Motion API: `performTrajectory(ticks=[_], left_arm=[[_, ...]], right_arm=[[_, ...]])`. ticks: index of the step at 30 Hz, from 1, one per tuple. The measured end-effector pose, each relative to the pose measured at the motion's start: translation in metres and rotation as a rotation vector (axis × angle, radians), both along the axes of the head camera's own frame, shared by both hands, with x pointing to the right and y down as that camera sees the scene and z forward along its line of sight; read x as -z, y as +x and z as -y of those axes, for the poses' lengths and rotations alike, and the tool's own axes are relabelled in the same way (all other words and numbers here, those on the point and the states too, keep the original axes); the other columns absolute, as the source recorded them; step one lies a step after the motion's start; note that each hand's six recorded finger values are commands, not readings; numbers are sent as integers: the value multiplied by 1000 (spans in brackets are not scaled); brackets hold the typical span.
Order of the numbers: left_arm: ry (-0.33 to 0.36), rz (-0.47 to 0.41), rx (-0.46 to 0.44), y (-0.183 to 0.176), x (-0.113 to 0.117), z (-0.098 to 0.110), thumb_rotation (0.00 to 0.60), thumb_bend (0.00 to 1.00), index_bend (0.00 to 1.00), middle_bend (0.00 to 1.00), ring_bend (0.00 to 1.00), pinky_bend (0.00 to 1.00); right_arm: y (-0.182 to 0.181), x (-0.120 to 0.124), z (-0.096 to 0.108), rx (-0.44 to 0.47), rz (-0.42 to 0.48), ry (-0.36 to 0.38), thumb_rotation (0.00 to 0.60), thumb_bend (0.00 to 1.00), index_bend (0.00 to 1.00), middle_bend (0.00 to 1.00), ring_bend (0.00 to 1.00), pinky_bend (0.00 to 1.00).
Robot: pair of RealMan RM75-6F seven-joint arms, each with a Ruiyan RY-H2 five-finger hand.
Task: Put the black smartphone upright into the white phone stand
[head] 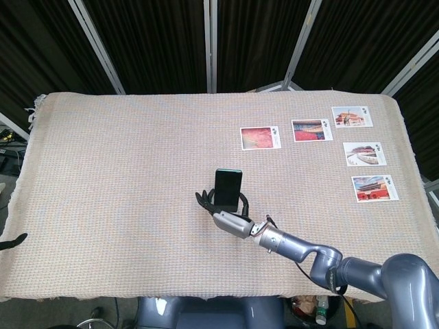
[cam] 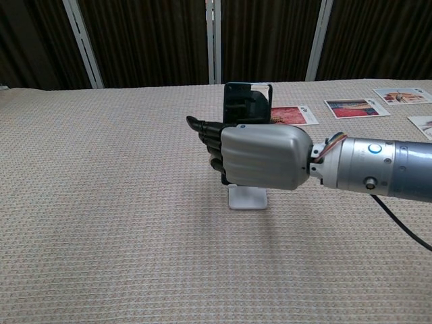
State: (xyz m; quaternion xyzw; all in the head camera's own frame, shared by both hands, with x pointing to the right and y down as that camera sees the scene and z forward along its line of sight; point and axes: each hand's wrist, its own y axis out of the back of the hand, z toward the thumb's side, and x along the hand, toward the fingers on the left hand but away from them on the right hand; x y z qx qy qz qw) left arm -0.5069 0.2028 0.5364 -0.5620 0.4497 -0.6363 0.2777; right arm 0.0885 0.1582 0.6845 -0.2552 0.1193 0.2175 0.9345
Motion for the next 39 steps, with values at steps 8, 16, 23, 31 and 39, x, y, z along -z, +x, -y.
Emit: performTrajectory(ticks=[8, 16, 23, 31, 39], left_arm=[[0, 1, 0, 0, 0, 0, 600, 0, 0, 0, 0, 0], [3, 0, 0, 0, 1, 0, 600, 0, 0, 0, 0, 0], [12, -8, -6, 2, 4, -1, 600, 0, 0, 0, 0, 0], [30, -29, -26, 9, 10, -3, 600, 0, 0, 0, 0, 0], [63, -61, -57, 16, 19, -7, 600, 0, 0, 0, 0, 0]], right_arm=[[0, 4, 1, -18, 11, 3, 600, 142, 53, 56, 0, 0], [3, 15, 1, -36, 55, 3, 600, 142, 23, 56, 0, 0], [20, 38, 9, -61, 123, 9, 600, 143, 18, 70, 0, 0], [68, 77, 24, -171, 283, -55, 600, 141, 11, 63, 1, 0], [174, 97, 35, -609, 484, -241, 600, 36, 0, 2, 0, 0]])
